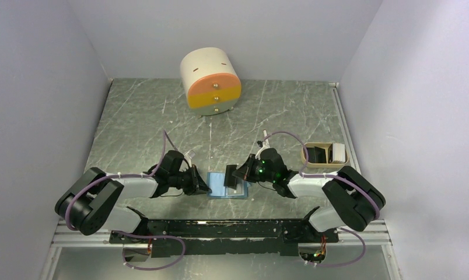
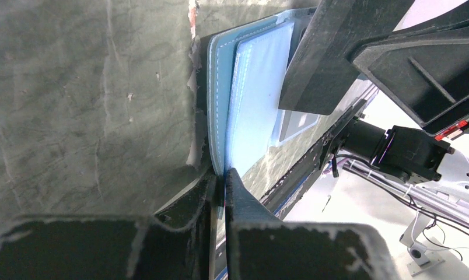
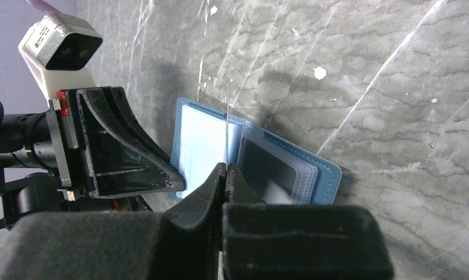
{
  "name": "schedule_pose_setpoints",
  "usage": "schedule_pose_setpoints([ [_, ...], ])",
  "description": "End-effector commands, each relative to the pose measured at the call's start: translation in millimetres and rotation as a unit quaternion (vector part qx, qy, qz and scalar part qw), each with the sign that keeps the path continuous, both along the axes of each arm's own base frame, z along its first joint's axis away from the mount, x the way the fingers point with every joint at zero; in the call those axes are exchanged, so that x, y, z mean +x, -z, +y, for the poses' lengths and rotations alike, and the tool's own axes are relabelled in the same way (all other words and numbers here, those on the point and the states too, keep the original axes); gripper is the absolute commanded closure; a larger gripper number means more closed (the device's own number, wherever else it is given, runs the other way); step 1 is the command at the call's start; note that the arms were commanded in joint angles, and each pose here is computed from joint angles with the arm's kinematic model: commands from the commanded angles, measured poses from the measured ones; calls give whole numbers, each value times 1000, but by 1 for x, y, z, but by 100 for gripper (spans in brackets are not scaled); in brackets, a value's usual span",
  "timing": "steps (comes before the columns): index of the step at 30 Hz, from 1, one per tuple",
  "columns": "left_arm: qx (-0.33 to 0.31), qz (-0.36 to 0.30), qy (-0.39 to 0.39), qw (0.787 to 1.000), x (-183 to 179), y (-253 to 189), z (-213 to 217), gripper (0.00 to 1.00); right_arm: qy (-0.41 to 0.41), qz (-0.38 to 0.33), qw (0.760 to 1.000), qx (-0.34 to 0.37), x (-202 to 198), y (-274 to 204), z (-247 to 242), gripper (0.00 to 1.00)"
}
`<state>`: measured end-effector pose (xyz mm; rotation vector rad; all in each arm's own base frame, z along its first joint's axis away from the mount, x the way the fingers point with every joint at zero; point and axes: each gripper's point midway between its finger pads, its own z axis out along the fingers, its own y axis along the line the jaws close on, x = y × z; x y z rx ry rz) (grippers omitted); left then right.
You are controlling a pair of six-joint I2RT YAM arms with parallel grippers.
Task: Put the credit cards into the card holder
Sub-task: Insert the credit card into the card holder.
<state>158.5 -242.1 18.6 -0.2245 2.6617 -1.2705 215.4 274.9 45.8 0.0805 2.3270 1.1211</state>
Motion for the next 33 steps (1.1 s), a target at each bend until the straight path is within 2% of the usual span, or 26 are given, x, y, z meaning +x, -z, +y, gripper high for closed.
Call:
schedule_pose_setpoints([
  [1, 16, -3, 0, 1000, 1, 4, 4, 90, 9, -8, 1000, 1, 5, 0, 1, 100],
  [6, 13, -3, -4, 1000, 2, 3, 4, 91, 5, 28, 1000, 14, -7, 12, 3, 100],
  [23, 23, -16, -13, 1000, 9, -3, 6, 88, -24, 47, 998, 20, -30, 16, 10, 100],
  [33, 21, -12, -11, 1000, 10, -3, 4, 87, -4, 63, 998, -7, -36, 27, 1, 100],
])
